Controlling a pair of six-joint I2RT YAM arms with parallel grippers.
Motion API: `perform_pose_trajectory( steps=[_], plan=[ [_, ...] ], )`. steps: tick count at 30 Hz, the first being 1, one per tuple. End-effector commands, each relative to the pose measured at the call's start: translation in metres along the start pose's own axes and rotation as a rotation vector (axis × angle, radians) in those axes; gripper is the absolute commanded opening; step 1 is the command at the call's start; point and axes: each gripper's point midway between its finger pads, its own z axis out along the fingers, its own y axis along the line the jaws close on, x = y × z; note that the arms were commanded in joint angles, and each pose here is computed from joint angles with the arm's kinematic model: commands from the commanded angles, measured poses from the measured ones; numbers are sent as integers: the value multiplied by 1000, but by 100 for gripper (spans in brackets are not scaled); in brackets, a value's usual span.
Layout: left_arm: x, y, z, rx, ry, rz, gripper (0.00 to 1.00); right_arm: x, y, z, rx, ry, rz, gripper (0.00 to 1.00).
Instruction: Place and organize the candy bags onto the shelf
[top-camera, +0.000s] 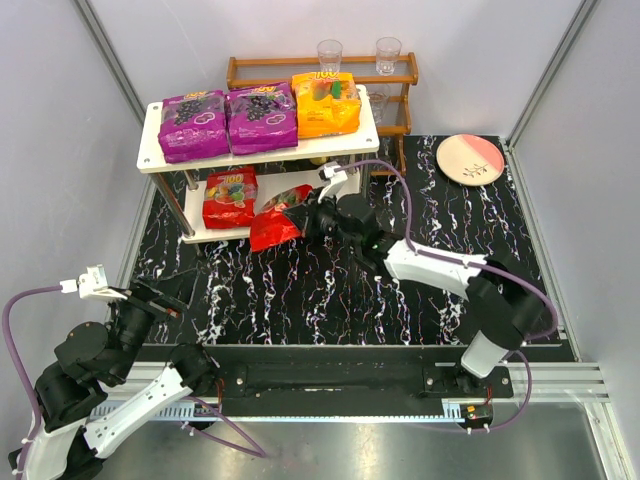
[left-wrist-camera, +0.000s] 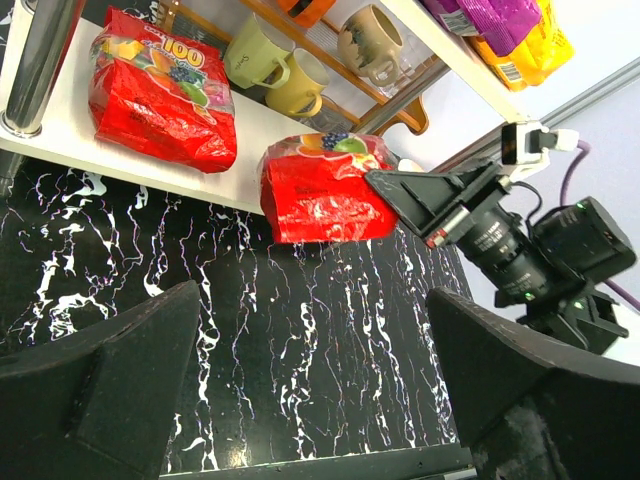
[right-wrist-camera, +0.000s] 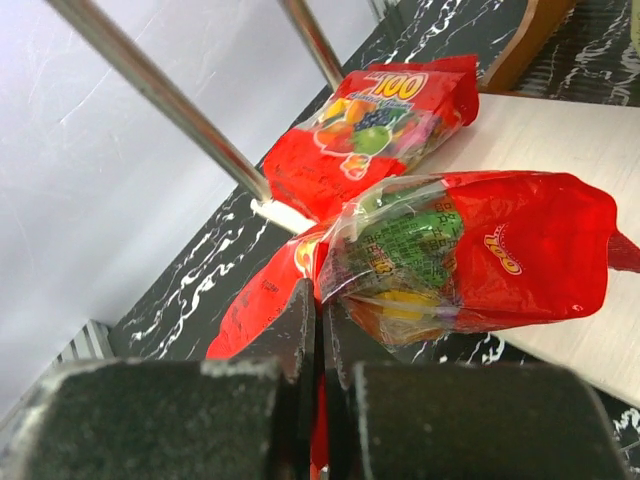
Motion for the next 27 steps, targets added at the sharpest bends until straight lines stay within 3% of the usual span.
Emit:
perform_pose_trajectory(
  steps=[1,13,27],
  plan=[
    [-8,0,0,-3,-37,-16,99,-66,24,19,-140,-210,62,0],
    [-12,3,-2,-13,-53,-5,99,-18,-19,51,-87,-142,161,0],
    [-10,2,0,-17,-43,3,99,19,-94,48,244,-70,177,0]
  ],
)
